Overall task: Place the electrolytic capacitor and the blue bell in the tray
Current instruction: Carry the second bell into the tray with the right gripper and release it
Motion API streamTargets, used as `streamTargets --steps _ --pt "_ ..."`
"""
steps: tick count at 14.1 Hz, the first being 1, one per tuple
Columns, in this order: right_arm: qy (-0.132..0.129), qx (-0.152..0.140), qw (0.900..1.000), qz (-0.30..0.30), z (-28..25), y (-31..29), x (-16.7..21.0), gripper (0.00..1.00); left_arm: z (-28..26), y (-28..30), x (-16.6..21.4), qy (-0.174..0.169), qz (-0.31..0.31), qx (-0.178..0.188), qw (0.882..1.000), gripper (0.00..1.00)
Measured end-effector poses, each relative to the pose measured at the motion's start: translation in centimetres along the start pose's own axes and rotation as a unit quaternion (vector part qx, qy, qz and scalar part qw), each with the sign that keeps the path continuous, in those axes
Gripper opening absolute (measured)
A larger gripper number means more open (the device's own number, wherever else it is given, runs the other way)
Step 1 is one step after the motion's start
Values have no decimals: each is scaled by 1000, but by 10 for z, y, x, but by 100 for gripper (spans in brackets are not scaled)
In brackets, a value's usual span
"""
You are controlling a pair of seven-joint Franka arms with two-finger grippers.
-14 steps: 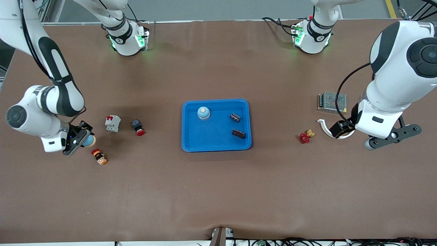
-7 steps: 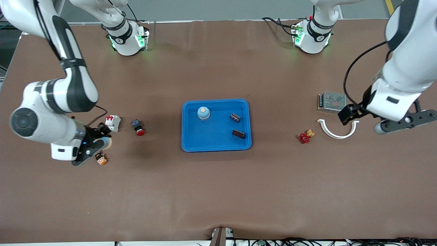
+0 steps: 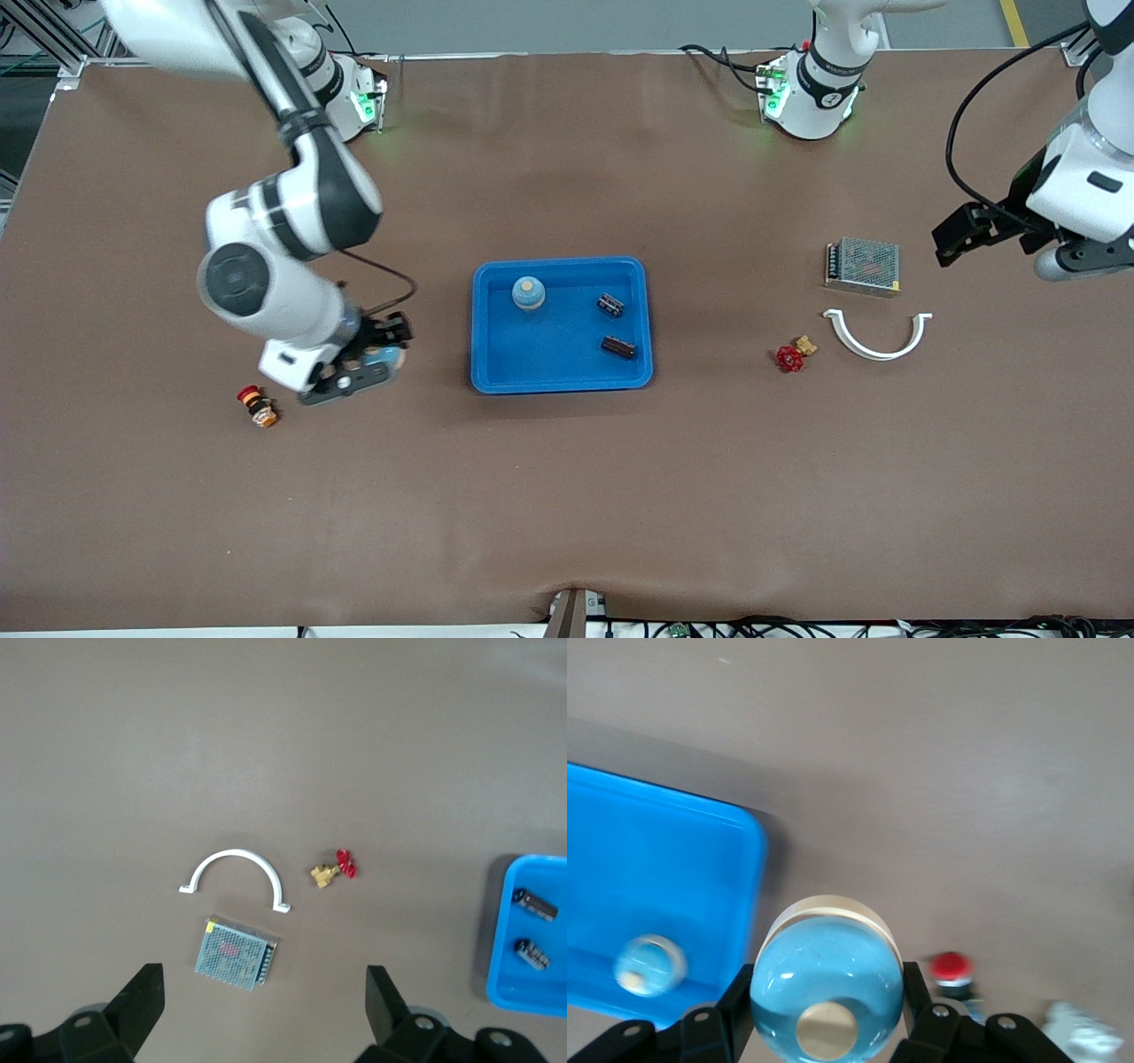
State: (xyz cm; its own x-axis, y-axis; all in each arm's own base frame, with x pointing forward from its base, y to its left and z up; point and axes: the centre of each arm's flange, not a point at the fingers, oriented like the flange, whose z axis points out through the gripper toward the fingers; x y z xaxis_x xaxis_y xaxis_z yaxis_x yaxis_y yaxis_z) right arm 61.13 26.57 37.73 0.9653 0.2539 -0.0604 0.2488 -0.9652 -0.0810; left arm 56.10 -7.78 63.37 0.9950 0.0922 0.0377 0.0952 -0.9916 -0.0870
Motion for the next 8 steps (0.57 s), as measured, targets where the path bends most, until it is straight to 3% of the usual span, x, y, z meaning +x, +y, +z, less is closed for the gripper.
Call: streamTargets --steps 4,8 --pt "17 4 999 49 40 -87 -1 68 -6 -19 -18 -7 16 -14 1000 100" --pt "17 4 998 64 87 -109 3 68 -9 -35 -28 -7 18 -21 1000 100"
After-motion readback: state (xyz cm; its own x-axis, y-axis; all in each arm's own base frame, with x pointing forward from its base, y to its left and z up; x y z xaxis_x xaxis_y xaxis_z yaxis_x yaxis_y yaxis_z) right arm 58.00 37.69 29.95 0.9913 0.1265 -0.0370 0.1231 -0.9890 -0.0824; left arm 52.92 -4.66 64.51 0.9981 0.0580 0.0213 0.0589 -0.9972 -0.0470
